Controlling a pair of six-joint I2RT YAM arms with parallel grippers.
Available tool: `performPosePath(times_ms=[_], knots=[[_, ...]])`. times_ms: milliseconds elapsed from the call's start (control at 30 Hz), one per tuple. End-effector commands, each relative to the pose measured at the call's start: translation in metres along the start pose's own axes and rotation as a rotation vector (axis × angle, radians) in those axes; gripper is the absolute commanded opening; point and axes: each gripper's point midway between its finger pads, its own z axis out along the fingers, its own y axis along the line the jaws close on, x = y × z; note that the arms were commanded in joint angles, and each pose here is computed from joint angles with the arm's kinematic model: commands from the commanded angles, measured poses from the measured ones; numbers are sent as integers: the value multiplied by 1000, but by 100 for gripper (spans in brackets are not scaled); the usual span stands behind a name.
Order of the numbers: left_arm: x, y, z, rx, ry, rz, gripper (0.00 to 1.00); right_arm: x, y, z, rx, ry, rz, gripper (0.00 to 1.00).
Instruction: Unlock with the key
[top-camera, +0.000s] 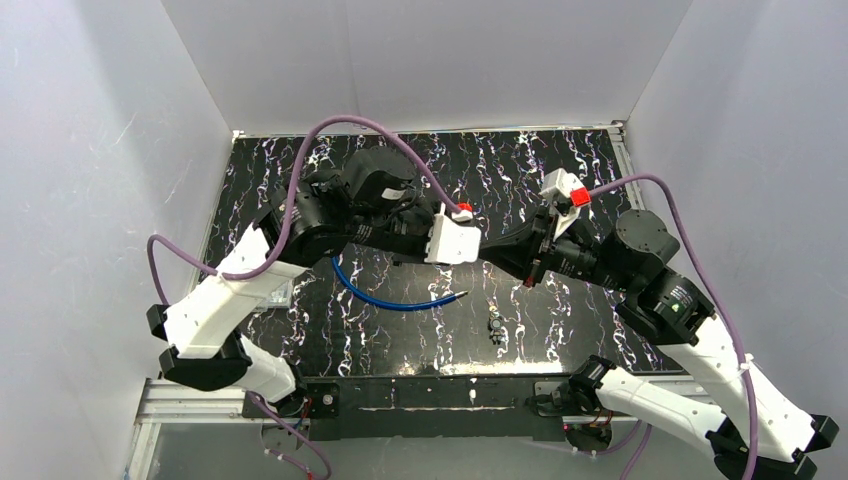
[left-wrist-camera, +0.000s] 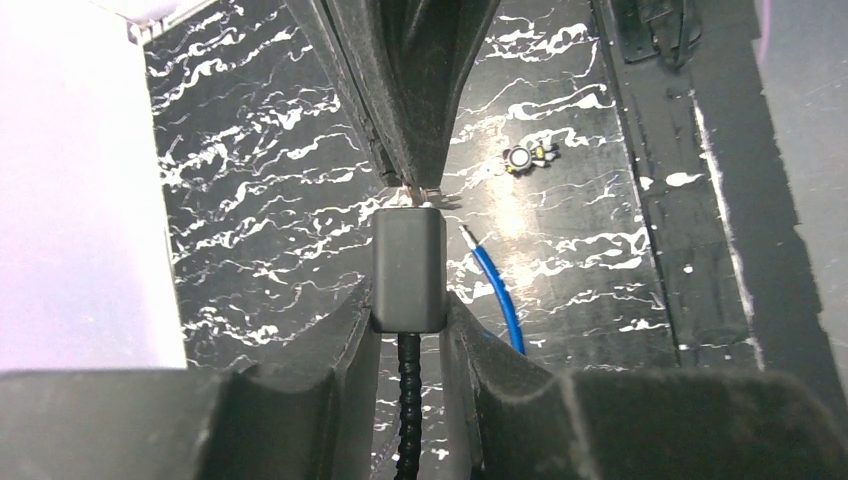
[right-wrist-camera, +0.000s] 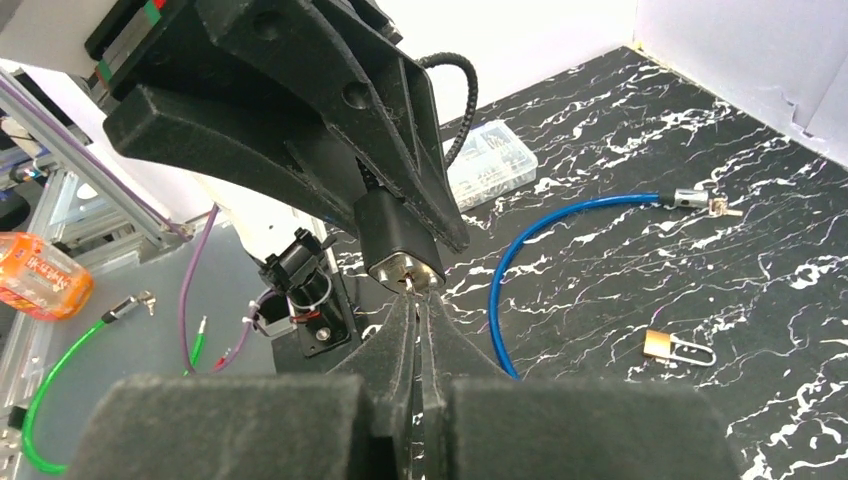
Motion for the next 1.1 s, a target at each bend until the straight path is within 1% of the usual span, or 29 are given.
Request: performPosePath(times_ms=[0, 233, 600, 667, 800, 833, 867, 933, 1000, 1067], knots=[[-64, 7, -11, -66, -255, 257, 0, 8, -10, 10, 50, 1, 89, 1], [-67, 2, -14, -143, -287, 469, 0, 0, -1, 11, -11, -25, 176, 1], [-61, 1, -10, -302, -309, 811, 0, -2, -4, 1, -49, -47, 299, 1], [-61, 4, -10, -330, -301, 845, 0, 0, -4, 1, -45, -38, 305, 1], [-61, 6, -12, -340, -292, 832, 0, 5, -9, -3, -6, -18, 267, 1], [-58, 5, -11, -334, -286, 829, 0, 4, -12, -6, 19, -13, 234, 3], [-55, 3, -10, -323, -277, 824, 0, 0, -14, -10, 44, -11, 188, 8], [-49, 0, -9, -305, -260, 812, 0, -11, -20, -21, 103, -21, 76, 22], [-44, 0, -8, -297, -244, 788, 0, -26, -22, -33, 150, -59, -14, 32], [-41, 0, -7, -284, -231, 747, 0, -35, -23, -40, 175, -85, -84, 37]])
